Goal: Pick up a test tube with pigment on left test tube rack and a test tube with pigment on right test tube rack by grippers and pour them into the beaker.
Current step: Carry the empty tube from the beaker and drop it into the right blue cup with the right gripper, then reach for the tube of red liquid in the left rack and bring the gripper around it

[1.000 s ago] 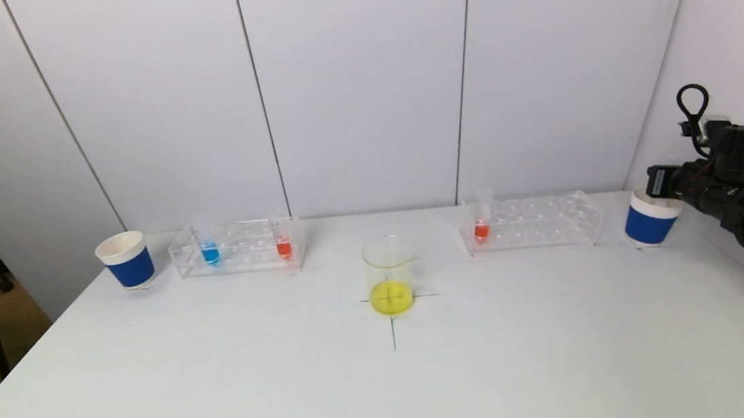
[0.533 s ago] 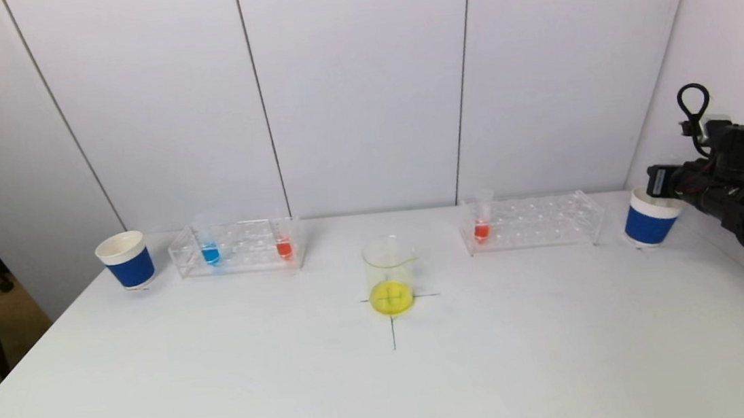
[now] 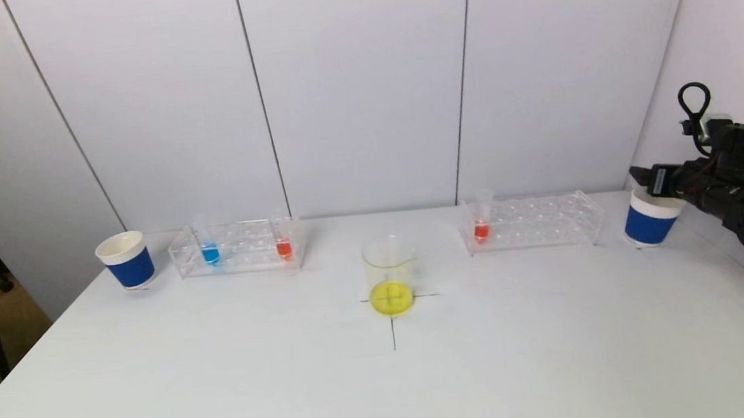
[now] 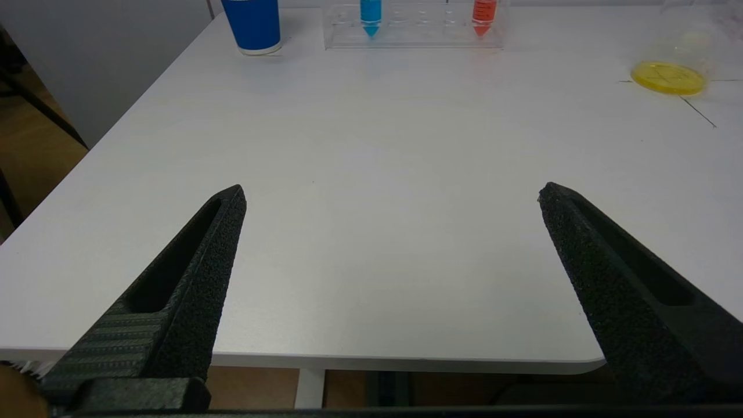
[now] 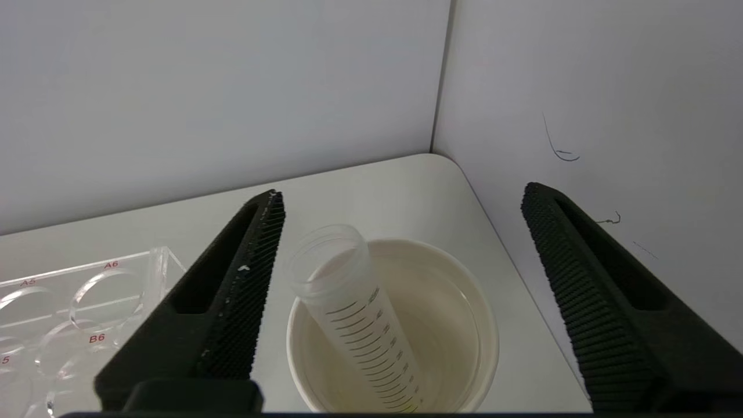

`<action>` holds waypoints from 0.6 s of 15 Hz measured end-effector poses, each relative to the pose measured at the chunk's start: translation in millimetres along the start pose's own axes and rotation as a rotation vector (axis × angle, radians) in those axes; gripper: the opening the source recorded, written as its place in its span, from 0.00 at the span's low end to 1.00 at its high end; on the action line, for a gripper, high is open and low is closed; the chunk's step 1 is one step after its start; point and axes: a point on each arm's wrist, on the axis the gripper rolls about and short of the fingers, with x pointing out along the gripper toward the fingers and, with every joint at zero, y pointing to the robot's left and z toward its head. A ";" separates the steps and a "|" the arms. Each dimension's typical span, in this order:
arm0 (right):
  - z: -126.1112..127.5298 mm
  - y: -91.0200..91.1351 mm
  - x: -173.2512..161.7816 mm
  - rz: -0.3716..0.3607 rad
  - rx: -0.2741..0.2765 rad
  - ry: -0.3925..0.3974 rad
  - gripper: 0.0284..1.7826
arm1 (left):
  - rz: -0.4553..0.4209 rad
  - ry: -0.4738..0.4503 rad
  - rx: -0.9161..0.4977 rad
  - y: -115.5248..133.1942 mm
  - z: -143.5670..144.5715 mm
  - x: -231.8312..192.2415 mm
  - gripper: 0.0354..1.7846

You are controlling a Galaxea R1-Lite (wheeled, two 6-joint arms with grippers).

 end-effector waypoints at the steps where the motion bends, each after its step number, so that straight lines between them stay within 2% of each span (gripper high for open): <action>1: 0.4 0.0 -0.2 0.002 0.001 -0.001 0.92 | 0.000 0.000 0.000 0.0 0.0 0.0 0.99; 4: 1.3 0.1 -2.1 0.003 0.002 -0.001 1.00 | 0.000 0.000 0.000 0.0 0.0 0.0 0.99; 9: 27.1 14.2 -23.4 0.047 0.000 -0.059 1.00 | 0.000 0.000 -0.001 0.0 0.0 0.0 0.99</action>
